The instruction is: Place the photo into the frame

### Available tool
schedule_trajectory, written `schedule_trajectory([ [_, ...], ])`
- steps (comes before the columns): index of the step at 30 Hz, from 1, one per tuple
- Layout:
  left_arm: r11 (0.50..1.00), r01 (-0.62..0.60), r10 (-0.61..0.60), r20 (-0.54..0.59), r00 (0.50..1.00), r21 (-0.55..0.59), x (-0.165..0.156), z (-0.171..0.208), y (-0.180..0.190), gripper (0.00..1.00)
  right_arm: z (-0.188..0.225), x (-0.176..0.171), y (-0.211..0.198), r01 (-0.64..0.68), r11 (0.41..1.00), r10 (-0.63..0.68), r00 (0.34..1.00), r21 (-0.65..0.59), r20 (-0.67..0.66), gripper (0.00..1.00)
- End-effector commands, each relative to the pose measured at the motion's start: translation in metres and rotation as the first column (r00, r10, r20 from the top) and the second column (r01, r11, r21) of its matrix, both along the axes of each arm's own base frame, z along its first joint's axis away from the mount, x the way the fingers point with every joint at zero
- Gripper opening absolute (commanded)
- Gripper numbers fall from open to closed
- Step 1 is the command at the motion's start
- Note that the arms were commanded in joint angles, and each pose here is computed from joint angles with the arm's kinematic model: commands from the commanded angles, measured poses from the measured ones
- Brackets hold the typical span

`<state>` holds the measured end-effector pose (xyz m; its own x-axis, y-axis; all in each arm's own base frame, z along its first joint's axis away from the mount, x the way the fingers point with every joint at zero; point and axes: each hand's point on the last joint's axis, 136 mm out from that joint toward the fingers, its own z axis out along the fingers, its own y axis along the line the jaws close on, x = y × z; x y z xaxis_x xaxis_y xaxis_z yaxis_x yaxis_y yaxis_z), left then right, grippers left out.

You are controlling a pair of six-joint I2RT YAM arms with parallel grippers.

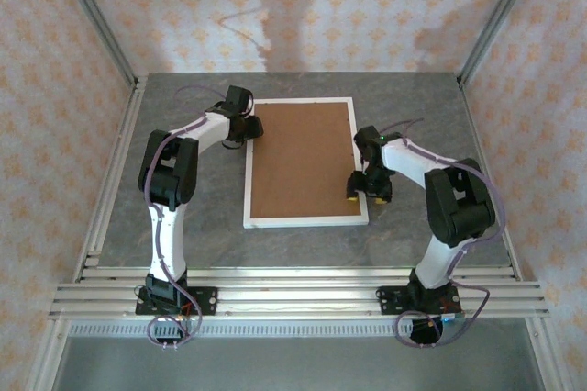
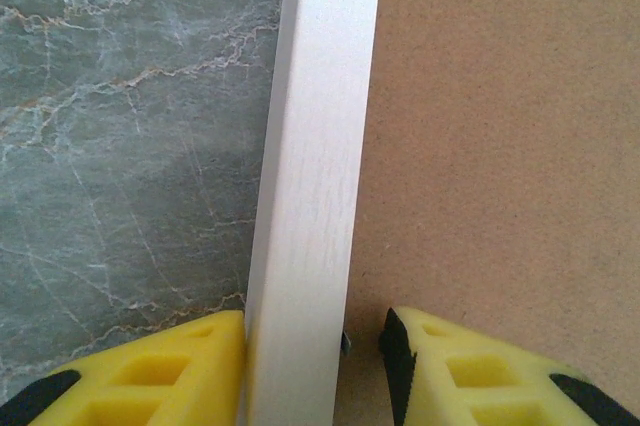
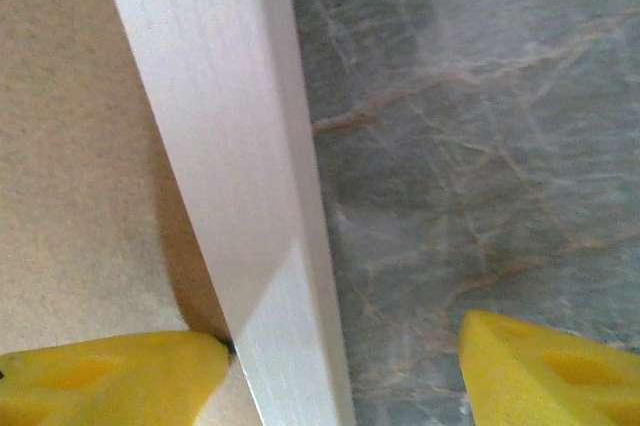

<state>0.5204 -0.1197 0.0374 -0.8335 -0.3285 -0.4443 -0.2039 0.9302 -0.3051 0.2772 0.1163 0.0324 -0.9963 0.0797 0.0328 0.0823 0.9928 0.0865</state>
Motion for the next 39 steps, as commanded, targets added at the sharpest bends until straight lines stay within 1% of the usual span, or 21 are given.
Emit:
schedule_trajectory([
  [1,0.999,0.042,-0.04,-0.099,0.994,0.011,-0.029,-0.003,-0.011,0.43,0.018,0.01,0.003,-0.039,0.999,0.039,0.997,-0.001,0.069,0.71],
  [5,0.998,0.046,-0.044,-0.076,0.996,0.03,-0.027,0.012,-0.006,0.49,0.05,0.037,-0.002,-0.001,0.998,-0.011,0.985,0.068,0.17,0.71],
  [8,0.998,0.045,-0.042,-0.057,0.997,0.044,-0.023,0.025,-0.001,0.58,0.059,0.061,-0.001,0.022,0.995,-0.043,0.975,0.097,0.217,0.71],
  [10,0.998,0.044,-0.041,-0.051,0.998,0.051,-0.02,0.032,0.004,0.62,0.06,0.08,0.001,0.037,0.992,-0.066,0.968,0.119,0.244,0.71],
  [13,0.997,0.041,-0.038,-0.038,0.999,0.073,-0.014,0.044,0.012,0.64,0.053,0.11,0.007,0.047,0.986,-0.091,0.957,0.162,0.276,0.68],
  [17,0.996,0.029,-0.027,-0.031,0.999,0.085,-0.008,0.053,0.023,0.65,0.047,0.147,0.005,0.066,0.982,-0.121,0.942,0.179,0.314,0.61],
  [20,0.996,0.028,-0.025,-0.031,0.999,0.085,-0.005,0.055,0.027,0.66,0.038,0.168,0.002,0.084,0.975,-0.149,0.934,0.207,0.326,0.59],
  [23,0.995,0.023,-0.019,-0.039,0.999,0.097,-0.001,0.054,0.034,0.66,0.027,0.182,0.007,0.069,0.966,-0.148,0.938,0.249,0.312,0.55],
  [27,0.993,0.012,-0.008,-0.042,0.999,0.114,0.006,0.053,0.042,0.66,0.014,0.189,0.013,0.062,0.962,-0.141,0.947,0.266,0.29,0.43],
  [31,0.993,0.0,0.007,-0.051,0.999,0.117,0.013,0.054,0.055,0.66,0.003,0.189,0.012,0.067,0.963,-0.14,0.951,0.26,0.274,0.26],
  [33,0.993,0.002,0.005,-0.06,0.998,0.122,0.017,0.053,0.062,0.66,0.0,0.186,0.012,0.07,0.963,-0.142,0.953,0.262,0.268,0.2],
  [36,0.991,0.022,-0.009,-0.098,0.995,0.13,0.022,0.047,0.069,0.66,-0.003,0.181,0.013,0.067,0.961,-0.139,0.957,0.27,0.256,0.19],
  [39,0.99,0.067,-0.051,-0.123,0.991,0.124,0.025,0.045,0.066,0.64,-0.006,0.175,0.013,0.067,0.961,-0.135,0.961,0.27,0.243,0.18],
])
